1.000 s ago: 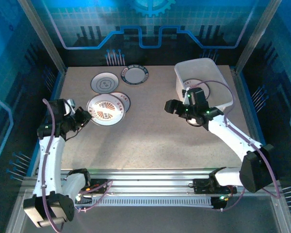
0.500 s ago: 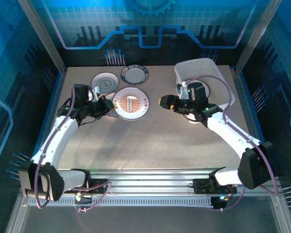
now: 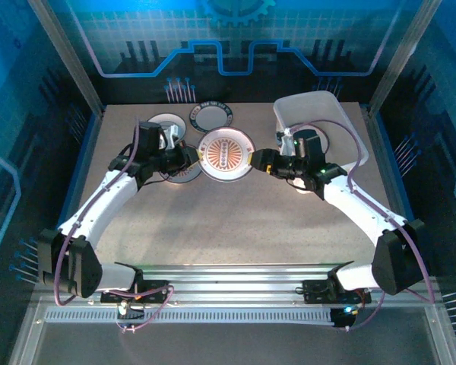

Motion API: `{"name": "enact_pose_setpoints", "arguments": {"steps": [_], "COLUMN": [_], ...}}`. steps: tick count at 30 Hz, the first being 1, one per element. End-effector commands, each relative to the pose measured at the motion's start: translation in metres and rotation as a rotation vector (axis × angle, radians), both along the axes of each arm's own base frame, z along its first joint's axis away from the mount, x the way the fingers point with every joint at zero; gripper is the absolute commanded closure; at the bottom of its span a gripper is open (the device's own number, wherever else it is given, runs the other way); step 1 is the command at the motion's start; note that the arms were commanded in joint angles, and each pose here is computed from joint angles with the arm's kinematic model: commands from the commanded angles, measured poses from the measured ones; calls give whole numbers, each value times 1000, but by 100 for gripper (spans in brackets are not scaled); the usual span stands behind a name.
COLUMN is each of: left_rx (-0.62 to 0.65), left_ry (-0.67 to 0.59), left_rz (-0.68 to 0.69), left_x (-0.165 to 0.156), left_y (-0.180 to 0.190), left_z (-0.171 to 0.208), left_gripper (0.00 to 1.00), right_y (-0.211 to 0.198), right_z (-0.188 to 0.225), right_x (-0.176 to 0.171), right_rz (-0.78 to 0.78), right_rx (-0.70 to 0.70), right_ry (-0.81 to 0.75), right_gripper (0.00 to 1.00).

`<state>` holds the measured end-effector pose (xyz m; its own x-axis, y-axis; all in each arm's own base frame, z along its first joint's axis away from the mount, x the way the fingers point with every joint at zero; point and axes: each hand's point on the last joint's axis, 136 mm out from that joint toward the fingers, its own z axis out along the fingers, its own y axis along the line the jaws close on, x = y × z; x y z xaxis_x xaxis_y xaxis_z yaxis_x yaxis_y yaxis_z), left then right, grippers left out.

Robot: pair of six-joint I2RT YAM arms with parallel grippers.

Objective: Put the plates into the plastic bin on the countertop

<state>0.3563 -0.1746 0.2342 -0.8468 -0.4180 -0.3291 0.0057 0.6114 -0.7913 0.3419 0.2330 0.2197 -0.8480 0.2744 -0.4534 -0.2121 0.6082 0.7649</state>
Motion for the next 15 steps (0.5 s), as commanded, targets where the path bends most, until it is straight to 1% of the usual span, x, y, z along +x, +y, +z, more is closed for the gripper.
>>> {"name": "enact_pose_setpoints", "arguments": {"steps": [1,7,9,15], "left_rx": [-53,-54,-52,-47], "left_ry": [-79,-76,-73,-70], "left_rz": [-14,-29,-33,-50], "left_x": [8,5,5,2], "left_y": [-10,-17,-19,-26], "left_z": [26,24,22,20], "left_gripper": [100,100,100,100], "right_y": [-1,1,1,0], "right_z": [-1,-3,-1,2], "right_x": [1,2,2,3], "right_rz": [-14,-28,-31,-49], "right_rx": [40,84,95,132], "right_ry": [22,39,38,46], "right_gripper": [44,59,66,75]}}
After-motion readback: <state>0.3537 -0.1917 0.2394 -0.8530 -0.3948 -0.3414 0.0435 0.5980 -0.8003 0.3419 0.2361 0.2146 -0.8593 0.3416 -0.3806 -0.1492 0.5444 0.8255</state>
